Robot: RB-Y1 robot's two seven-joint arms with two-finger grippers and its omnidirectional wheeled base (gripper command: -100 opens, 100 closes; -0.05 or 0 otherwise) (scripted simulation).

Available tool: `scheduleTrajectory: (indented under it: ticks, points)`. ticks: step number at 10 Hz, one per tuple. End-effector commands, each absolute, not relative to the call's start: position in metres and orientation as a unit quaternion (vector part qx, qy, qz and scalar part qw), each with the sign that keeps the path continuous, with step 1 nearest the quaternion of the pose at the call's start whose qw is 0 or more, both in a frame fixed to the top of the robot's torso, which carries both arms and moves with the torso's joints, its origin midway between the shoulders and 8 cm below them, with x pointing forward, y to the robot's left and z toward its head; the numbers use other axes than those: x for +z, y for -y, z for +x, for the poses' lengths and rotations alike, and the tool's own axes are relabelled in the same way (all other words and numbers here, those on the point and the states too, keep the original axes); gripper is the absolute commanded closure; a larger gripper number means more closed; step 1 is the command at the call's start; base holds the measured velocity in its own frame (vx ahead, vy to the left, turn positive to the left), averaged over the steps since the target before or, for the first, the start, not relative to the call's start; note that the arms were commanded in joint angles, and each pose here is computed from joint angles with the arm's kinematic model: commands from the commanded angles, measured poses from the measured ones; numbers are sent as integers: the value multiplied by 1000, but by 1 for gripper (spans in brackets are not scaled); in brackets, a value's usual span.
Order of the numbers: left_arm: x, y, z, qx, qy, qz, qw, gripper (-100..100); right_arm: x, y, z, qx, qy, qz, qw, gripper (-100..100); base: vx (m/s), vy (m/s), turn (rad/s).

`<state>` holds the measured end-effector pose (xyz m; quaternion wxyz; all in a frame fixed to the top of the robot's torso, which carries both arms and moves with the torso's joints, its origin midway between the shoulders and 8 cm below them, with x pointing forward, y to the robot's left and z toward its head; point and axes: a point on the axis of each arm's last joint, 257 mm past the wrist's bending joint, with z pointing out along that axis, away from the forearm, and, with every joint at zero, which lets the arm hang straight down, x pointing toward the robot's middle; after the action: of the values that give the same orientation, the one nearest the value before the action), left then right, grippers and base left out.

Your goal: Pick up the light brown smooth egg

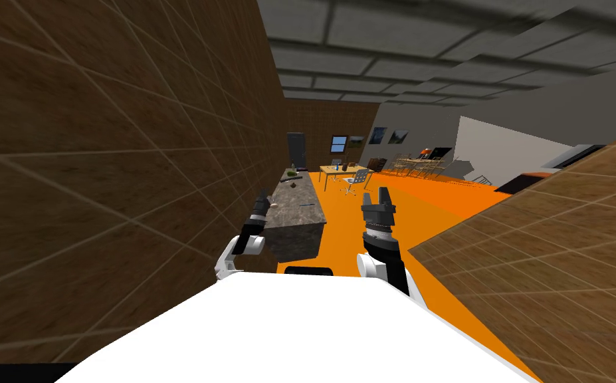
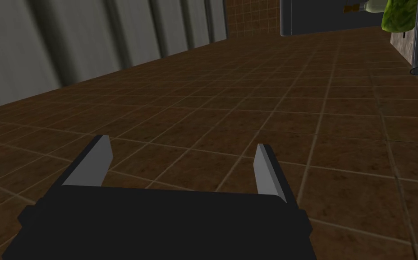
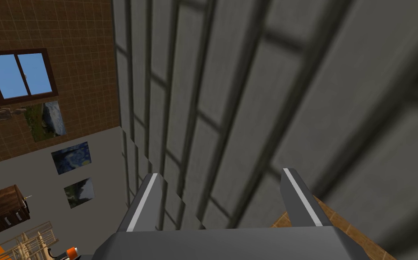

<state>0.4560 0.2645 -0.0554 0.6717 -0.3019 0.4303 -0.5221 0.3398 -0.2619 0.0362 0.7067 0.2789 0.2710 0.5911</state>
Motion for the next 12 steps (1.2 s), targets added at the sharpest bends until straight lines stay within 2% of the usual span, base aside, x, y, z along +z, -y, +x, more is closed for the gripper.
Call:
scheduleTrajectory:
  ticks: [1,12]
  points:
    - [-67,-271,475,-512,-447,-315,662,-100,36,262,340,591,-271,279,707,0,-30,-38,-13]
    - [-122,-314,565,-449,-516,-405,606,-100,36,262,340,591,-271,279,707,0,-19,-20,-14]
